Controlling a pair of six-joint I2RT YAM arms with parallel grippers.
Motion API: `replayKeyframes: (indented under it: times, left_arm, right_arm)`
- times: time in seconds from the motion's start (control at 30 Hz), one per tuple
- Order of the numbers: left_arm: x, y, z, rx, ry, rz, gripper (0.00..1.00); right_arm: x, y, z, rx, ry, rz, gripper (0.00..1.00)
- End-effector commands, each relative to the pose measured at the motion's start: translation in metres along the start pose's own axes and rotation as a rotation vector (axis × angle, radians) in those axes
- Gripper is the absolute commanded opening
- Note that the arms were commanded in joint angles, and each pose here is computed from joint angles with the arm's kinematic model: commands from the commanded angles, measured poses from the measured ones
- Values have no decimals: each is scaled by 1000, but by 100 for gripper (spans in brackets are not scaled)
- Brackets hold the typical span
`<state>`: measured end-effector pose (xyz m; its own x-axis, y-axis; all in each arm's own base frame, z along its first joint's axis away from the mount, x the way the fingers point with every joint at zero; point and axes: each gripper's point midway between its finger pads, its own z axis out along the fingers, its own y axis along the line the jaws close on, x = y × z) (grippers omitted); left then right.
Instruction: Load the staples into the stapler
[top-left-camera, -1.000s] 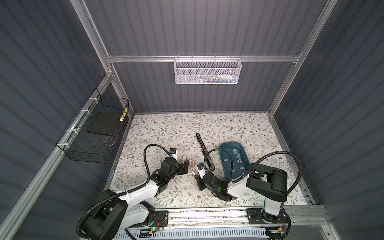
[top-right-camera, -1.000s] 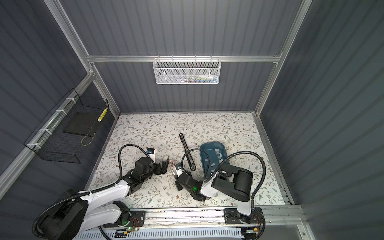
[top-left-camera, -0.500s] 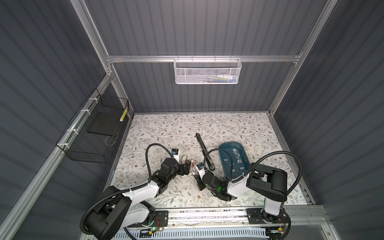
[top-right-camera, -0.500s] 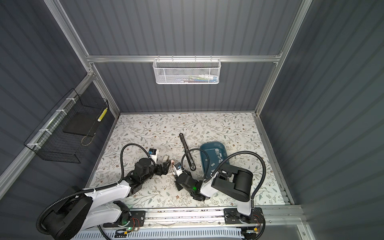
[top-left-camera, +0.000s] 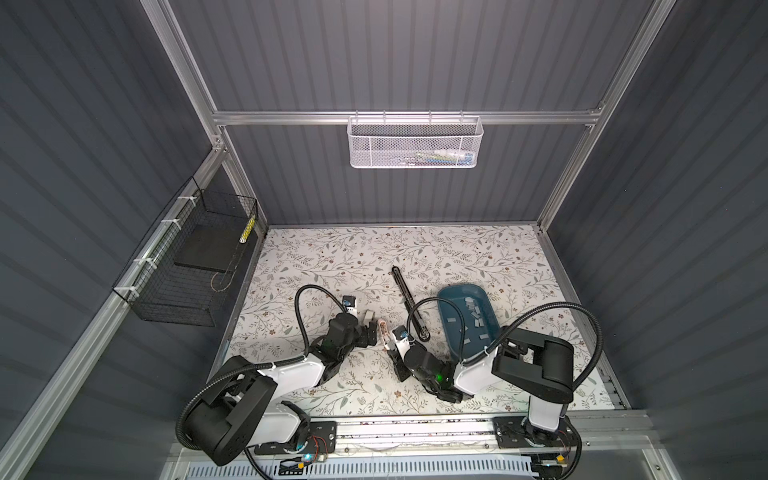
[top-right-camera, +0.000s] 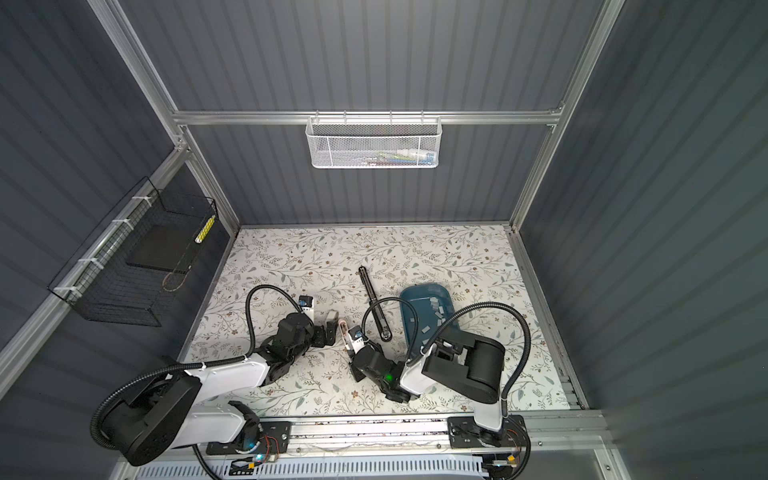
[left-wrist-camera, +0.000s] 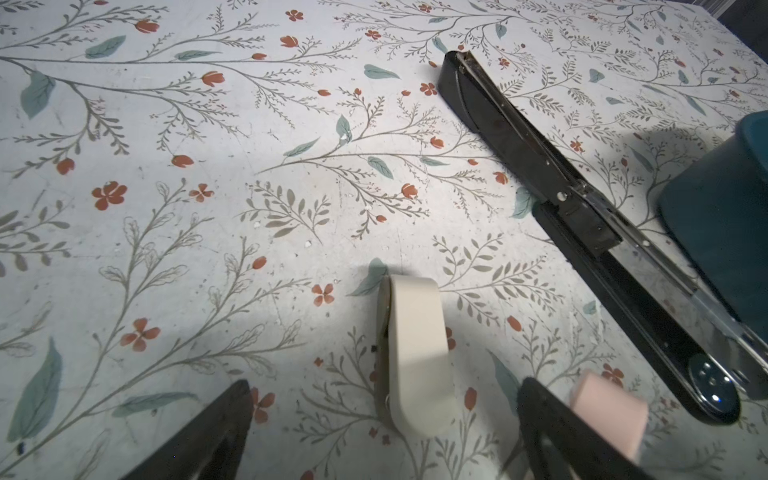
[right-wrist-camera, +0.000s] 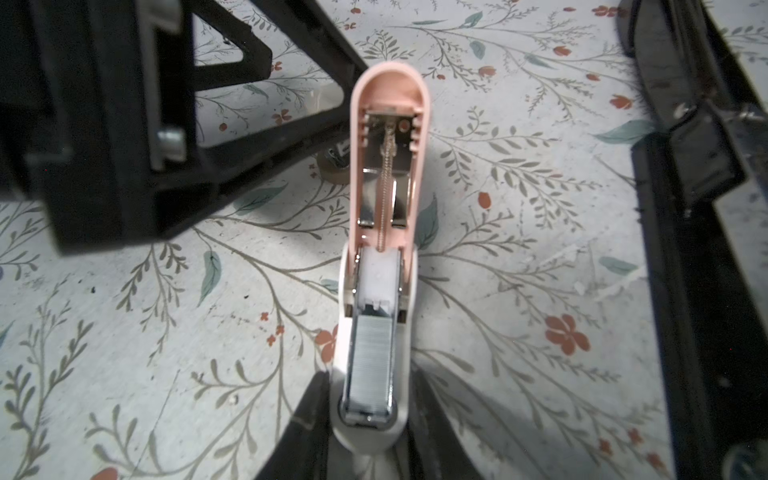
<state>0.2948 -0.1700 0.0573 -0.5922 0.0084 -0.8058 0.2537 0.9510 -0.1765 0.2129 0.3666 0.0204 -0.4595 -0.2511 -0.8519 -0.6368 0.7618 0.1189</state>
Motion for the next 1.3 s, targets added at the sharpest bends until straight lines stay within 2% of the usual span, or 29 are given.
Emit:
replayKeyframes:
  times: [0.0, 0.07, 0.27, 0.37, 0.57, 0.8, 0.93, 1.1, 1.27]
  left_arm:
    - [-10, -2, -1, -4, -26, -17, 100]
    - [-12, -4, -4, 11, -40, -9, 100]
    - [-14, -40, -11, 228, -55, 48, 100]
    - [-11, -48, -12, 278, -62, 72, 100]
    - [-4, -41, -13, 257, -98, 133, 100]
    - [-6, -43, -23, 290, -177, 152, 100]
    - [-4, -43, -25, 296, -183, 156, 99]
    - [-1, -46, -25, 309, -184, 164, 99]
    - [1, -48, -24, 315, -175, 173, 99]
  right_arm:
    - [28, -2, 2, 9, 87, -33, 16]
    - [28, -3, 2, 12, 84, -35, 17]
    - [27, -1, 5, 9, 86, -31, 17]
    - [27, -2, 5, 17, 88, -22, 18]
    - [21, -4, 3, 37, 76, -16, 22]
    - [17, -5, 0, 40, 71, 8, 30]
    - [12, -6, -2, 47, 61, 15, 34]
    - [-8, -1, -15, 35, 41, 26, 49]
    - [-32, -1, -39, 31, -16, 36, 53]
